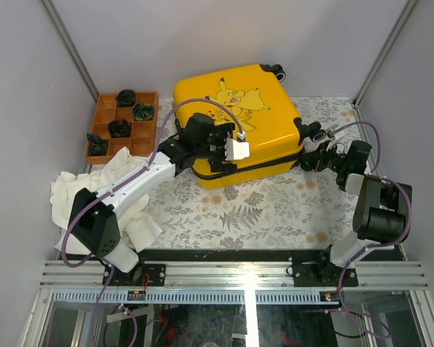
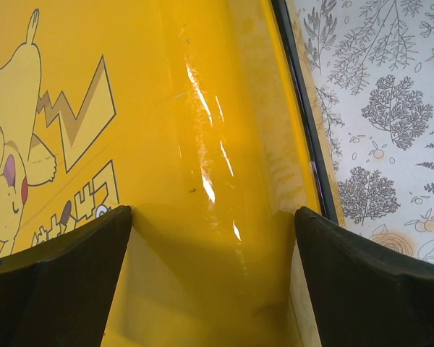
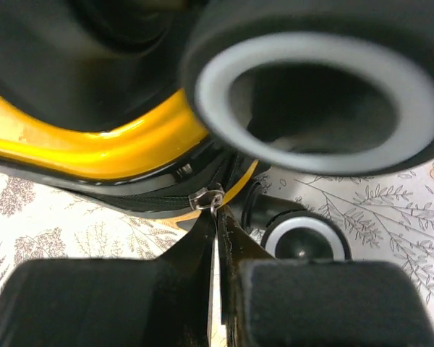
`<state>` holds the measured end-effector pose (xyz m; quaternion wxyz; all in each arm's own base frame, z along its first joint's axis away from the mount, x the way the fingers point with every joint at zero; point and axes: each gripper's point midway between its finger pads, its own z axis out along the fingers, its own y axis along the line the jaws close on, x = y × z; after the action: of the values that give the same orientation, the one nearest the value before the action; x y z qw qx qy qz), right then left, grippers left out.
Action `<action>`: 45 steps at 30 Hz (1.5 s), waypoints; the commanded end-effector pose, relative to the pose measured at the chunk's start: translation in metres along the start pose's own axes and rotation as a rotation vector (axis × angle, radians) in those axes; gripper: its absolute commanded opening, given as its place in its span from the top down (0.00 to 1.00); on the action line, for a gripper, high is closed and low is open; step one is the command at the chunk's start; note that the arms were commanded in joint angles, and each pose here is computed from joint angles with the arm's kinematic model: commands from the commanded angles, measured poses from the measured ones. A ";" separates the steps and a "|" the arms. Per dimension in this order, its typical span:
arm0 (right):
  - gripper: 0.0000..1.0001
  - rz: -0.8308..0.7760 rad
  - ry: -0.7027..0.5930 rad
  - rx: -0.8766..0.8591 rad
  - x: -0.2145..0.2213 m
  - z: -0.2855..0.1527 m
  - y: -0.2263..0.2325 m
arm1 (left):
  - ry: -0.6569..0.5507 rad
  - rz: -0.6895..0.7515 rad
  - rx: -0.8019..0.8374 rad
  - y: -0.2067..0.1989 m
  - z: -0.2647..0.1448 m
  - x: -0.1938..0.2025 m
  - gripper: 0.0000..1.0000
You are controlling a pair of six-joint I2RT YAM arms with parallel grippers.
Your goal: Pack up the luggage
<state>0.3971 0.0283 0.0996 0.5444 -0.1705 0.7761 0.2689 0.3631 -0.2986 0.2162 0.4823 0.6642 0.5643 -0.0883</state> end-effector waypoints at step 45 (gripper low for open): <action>1.00 -0.097 -0.181 -0.308 -0.079 0.142 -0.050 | -0.037 -0.260 0.047 0.072 -0.027 0.016 0.03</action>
<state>0.5604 0.0664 0.0936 0.5503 -0.2835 0.6711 0.4080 0.4013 -0.2413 0.2306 0.4449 0.6381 0.6058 -0.1672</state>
